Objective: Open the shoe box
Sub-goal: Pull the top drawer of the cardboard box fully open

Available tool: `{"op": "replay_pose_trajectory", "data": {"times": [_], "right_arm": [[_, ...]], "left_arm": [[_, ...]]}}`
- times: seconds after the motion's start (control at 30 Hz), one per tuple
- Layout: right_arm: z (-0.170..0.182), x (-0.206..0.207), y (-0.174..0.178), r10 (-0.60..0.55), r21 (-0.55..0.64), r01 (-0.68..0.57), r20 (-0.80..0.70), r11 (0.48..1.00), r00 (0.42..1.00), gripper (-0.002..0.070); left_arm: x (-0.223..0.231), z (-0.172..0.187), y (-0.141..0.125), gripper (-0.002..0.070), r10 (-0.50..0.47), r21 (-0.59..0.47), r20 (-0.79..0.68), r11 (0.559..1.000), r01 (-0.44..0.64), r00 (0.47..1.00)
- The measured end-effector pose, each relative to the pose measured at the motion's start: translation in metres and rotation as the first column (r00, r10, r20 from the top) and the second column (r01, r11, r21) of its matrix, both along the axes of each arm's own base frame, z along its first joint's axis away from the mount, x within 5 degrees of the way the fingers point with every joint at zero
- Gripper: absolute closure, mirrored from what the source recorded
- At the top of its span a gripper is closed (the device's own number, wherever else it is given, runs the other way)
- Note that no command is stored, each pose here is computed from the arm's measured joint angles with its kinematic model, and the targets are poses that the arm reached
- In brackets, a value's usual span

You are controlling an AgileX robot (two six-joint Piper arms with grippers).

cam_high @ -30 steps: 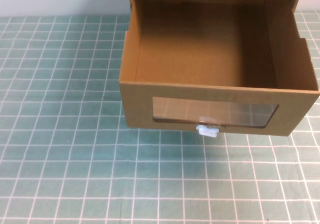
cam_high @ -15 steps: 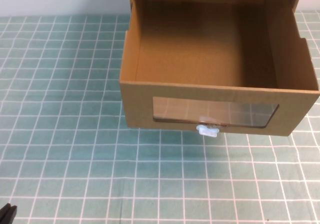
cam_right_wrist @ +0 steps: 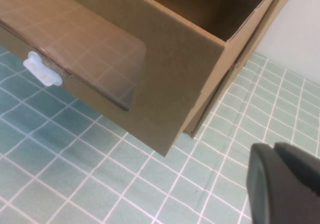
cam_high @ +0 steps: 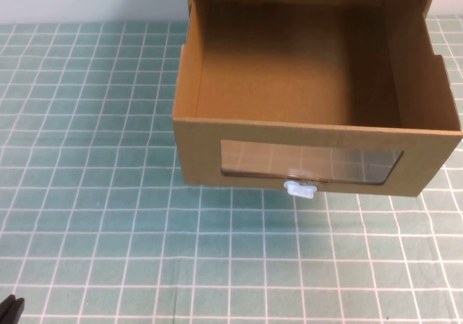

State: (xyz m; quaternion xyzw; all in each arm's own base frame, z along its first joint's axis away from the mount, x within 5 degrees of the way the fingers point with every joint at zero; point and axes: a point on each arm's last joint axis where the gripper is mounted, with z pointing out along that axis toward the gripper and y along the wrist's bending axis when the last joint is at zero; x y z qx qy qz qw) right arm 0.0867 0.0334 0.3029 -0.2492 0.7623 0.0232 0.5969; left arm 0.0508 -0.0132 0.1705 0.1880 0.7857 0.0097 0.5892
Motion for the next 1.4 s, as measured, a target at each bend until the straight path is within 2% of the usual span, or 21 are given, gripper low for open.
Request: {"op": "replay_pose_trajectory", "data": {"times": [0.17, 0.27, 0.33, 0.47, 0.57, 0.77, 0.9, 1.4], "right_arm": [[0.002, -0.004, -0.004, -0.018, 0.017, 0.018, 0.023, 1.0, 1.0, 0.0689], [0.007, -0.012, -0.015, -0.095, 0.057, 0.092, 0.067, 0.994, 0.993, 0.0689], [0.009, -0.02, -0.022, -0.17, 0.151, 0.158, 0.069, 0.976, 0.983, 0.0689], [-0.003, -0.039, -0.03, -0.271, 0.369, 0.242, 0.027, 0.898, 0.962, 0.0689], [-0.032, -0.043, -0.03, -0.312, 0.429, 0.294, -0.029, 0.854, 0.95, 0.0689], [-0.107, -0.037, -0.031, -0.369, 0.392, 0.411, -0.181, 0.823, 0.912, 0.0689], [-0.136, -0.036, -0.032, -0.385, 0.357, 0.45, -0.241, 0.819, 0.891, 0.0689], [-0.134, -0.035, -0.032, -0.388, 0.37, 0.447, -0.225, 0.815, 0.894, 0.0689]], "left_arm": [[0.0, 0.0, 0.0, 0.068, 0.0, 0.0, 0.001, 1.0, 0.0, 1.0], [0.0, 0.0, 0.0, 0.068, 0.0, 0.0, 0.001, 1.0, 0.0, 1.0], [0.0, 0.0, 0.0, 0.068, 0.0, 0.0, 0.001, 1.0, 0.0, 1.0], [0.0, 0.0, 0.0, 0.068, 0.0, 0.0, 0.001, 1.0, 0.0, 1.0], [0.0, 0.0, 0.0, 0.068, 0.0, 0.0, 0.001, 1.0, 0.0, 1.0], [0.0, 0.0, 0.0, 0.068, 0.0, 0.0, 0.001, 1.0, 0.0, 1.0], [0.0, 0.0, 0.0, 0.068, 0.0, 0.0, 0.0, 1.0, 0.0, 1.0], [0.0, 0.0, 0.0, 0.068, 0.001, -0.002, 0.0, 1.0, -0.001, 1.0]]}}
